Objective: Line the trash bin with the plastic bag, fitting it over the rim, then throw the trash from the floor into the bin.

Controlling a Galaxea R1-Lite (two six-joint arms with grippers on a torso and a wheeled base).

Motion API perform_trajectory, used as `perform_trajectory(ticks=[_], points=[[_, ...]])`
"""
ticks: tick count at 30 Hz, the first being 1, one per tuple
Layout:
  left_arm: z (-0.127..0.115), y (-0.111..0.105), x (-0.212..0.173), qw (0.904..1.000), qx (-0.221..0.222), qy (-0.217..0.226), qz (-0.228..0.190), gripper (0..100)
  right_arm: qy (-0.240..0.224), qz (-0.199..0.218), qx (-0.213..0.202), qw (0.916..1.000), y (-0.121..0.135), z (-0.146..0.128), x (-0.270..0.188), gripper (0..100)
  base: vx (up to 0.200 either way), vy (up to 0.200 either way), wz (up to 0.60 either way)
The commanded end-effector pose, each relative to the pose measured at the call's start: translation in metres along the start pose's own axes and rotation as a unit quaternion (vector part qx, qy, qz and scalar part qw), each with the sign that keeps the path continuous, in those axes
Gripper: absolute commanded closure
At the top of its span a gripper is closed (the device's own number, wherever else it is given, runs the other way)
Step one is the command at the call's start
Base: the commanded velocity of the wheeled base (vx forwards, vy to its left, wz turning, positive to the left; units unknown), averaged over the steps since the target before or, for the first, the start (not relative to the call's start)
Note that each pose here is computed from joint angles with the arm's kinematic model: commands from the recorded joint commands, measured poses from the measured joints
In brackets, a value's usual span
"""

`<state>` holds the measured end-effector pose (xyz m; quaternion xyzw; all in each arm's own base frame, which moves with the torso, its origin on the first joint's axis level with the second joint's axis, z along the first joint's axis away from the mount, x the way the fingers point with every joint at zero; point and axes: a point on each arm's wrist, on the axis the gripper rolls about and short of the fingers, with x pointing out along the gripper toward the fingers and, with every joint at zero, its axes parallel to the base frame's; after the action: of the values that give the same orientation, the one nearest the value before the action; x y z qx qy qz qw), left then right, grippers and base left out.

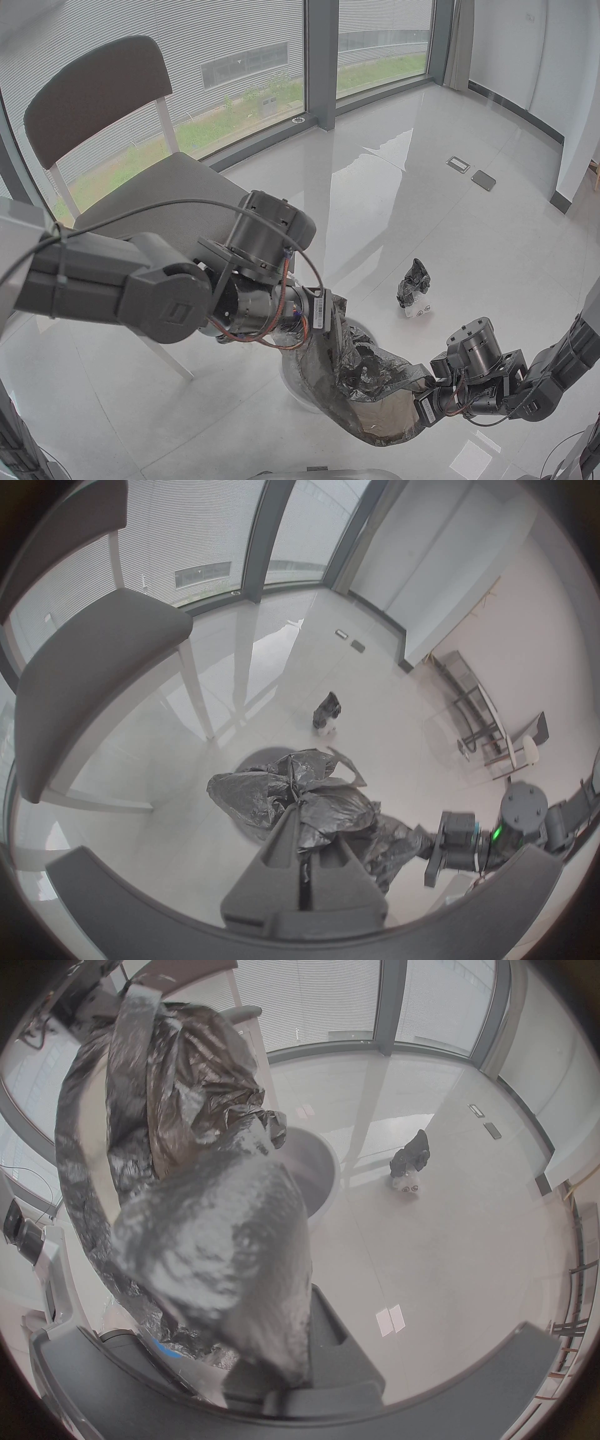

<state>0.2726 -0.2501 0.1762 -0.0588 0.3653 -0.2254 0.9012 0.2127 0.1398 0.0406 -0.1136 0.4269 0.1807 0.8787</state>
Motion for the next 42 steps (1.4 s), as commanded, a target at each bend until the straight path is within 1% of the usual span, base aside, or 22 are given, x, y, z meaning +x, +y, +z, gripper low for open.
perform_trajectory(ticks=[1, 5, 6, 7, 9, 13, 17, 22, 24, 28, 33, 35, 39, 42], points=[[-0.003, 0.009, 0.03, 0.9998, -0.012, 0.008, 0.012, 100, 0.015, -0.004, 0.004, 0.9999, -0.003, -0.005, 0.005, 100, 0.0, 0.0, 0.0], [-0.002, 0.008, 0.029, 0.9999, -0.014, 0.009, 0.004, 100, 0.012, -0.003, 0.006, 0.9999, -0.003, -0.004, 0.004, 100, -0.15, 0.0, 0.0], [0.0, 0.009, 0.028, 0.9995, -0.031, 0.004, 0.001, 100, 0.012, -0.003, 0.005, 0.9999, -0.003, -0.004, 0.004, 100, -0.2, 0.0, 0.0], [0.001, 0.008, 0.028, 0.9994, -0.034, 0.004, 0.0, 100, 0.012, -0.003, 0.005, 0.9999, -0.003, -0.004, 0.004, 100, -0.2, 0.0, 0.0], [0.006, 0.007, 0.026, 0.9983, -0.057, -0.01, -0.003, 100, 0.012, -0.003, 0.005, 0.9999, -0.003, -0.003, 0.005, 100, -0.2, 0.0, 0.0], [0.007, 0.007, 0.027, 0.9978, -0.063, -0.018, -0.003, 100, 0.015, -0.004, 0.004, 0.9999, -0.002, -0.002, 0.009, 100, -0.2, 0.0, 0.0], [0.002, 0.013, 0.031, 0.998, -0.062, -0.005, 0.007, 100, 0.015, -0.004, 0.004, 0.9999, -0.002, -0.002, 0.009, 100, -0.2, 0.0, 0.0], [-0.002, 0.016, 0.038, 0.9981, -0.061, 0.002, 0.011, 100, 0.012, -0.006, 0.007, 0.9999, -0.004, 0.0, 0.009, 100, 0.0, 0.0, 0.0], [0.0, 0.02, 0.045, 0.9978, -0.064, -0.003, 0.015, 100, 0.002, -0.008, 0.012, 0.9999, -0.006, 0.006, 0.011, 100, 0.0, 0.0, 0.0], [0.004, 0.019, 0.044, 0.9975, -0.067, -0.018, 0.009, 100, -0.008, -0.014, 0.022, 0.9996, -0.011, 0.012, 0.011, 100, 0.0, 0.0, 0.0], [0.008, 0.019, 0.041, 0.9967, -0.071, -0.035, 0.018, 100, -0.016, -0.02, 0.032, 0.9991, -0.017, 0.018, 0.013, 100, 0.0, 0.0, 0.0], [0.009, 0.027, 0.045, 0.9961, -0.076, -0.035, 0.029, 100, -0.022, -0.02, 0.032, 0.999, -0.017, 0.022, 0.013, 100, 0.0, 0.0, 0.0], [0.012, 0.029, 0.046, 0.9951, -0.081, -0.051, 0.028, 100, -0.026, -0.019, 0.034, 0.9989, -0.017, 0.025, 0.013, 100, 0.2, 0.0, 0.0], [0.01, 0.032, 0.046, 0.995, -0.082, -0.047, 0.031, 100, -0.023, -0.018, 0.031, 0.9991, -0.016, 0.024, 0.014, 100, 0.2, 0.0, 0.0]])
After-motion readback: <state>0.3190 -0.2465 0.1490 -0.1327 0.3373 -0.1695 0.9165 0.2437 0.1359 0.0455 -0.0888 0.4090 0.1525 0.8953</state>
